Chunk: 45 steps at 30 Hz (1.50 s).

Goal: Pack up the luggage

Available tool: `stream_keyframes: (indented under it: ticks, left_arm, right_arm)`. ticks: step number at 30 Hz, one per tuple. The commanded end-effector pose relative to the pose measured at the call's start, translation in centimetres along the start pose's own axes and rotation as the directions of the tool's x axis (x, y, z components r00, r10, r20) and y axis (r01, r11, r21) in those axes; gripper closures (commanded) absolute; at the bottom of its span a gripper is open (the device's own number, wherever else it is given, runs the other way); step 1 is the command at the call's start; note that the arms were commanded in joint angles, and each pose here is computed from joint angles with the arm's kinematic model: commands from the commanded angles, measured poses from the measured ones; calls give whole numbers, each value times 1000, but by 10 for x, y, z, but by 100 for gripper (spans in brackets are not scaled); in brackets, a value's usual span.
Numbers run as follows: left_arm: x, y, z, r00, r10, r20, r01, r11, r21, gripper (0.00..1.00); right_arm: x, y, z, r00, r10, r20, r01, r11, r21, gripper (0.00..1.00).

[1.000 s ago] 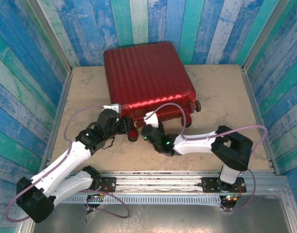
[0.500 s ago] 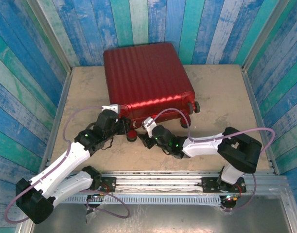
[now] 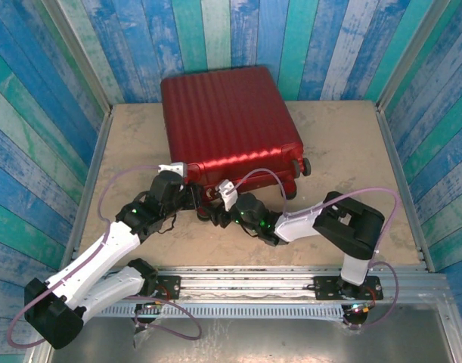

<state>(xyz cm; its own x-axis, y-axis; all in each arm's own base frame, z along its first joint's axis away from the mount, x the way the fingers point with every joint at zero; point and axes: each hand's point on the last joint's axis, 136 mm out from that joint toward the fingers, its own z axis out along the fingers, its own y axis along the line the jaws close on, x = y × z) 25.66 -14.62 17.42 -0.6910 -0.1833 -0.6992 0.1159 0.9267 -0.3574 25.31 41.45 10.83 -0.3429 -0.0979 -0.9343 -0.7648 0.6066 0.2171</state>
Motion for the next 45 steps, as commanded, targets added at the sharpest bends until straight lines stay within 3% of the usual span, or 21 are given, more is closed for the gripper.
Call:
stream_keyframes:
  ticks: [1,9,13,22,36,39,42,45]
  left_arm:
    - [-15,6,-12,997,-12,74,13,1000,-21,100]
    - [-11,8,-10,998,-7,61,9,1000,-28,100]
    - [-10,9,-10,998,-5,55,7,999,-34,100]
    - [-8,12,-11,999,-7,49,9,999,-44,100]
    - [-8,14,-11,999,-11,48,14,998,-58,100]
    - [-7,16,-11,999,-12,48,16,998,-68,100]
    - [-7,20,-11,998,-21,52,25,996,-85,100]
    - [-6,23,-9,998,-34,57,39,995,-97,100]
  right_arm:
    - [-23,-5,8,994,45,97,-44,999,-11,35]
    - [-24,10,22,992,27,122,-10,990,-141,38]
    - [-28,12,25,987,33,155,-7,986,-165,50]
    - [-42,-3,15,945,100,311,-31,975,-220,55]
    - [-44,-17,17,931,156,330,-76,967,-243,83]
    - [-43,-18,18,932,165,322,-85,965,-249,84]
    - [-41,-20,18,933,167,319,-90,966,-243,78]
    - [-42,-20,19,931,174,320,-94,964,-249,81]
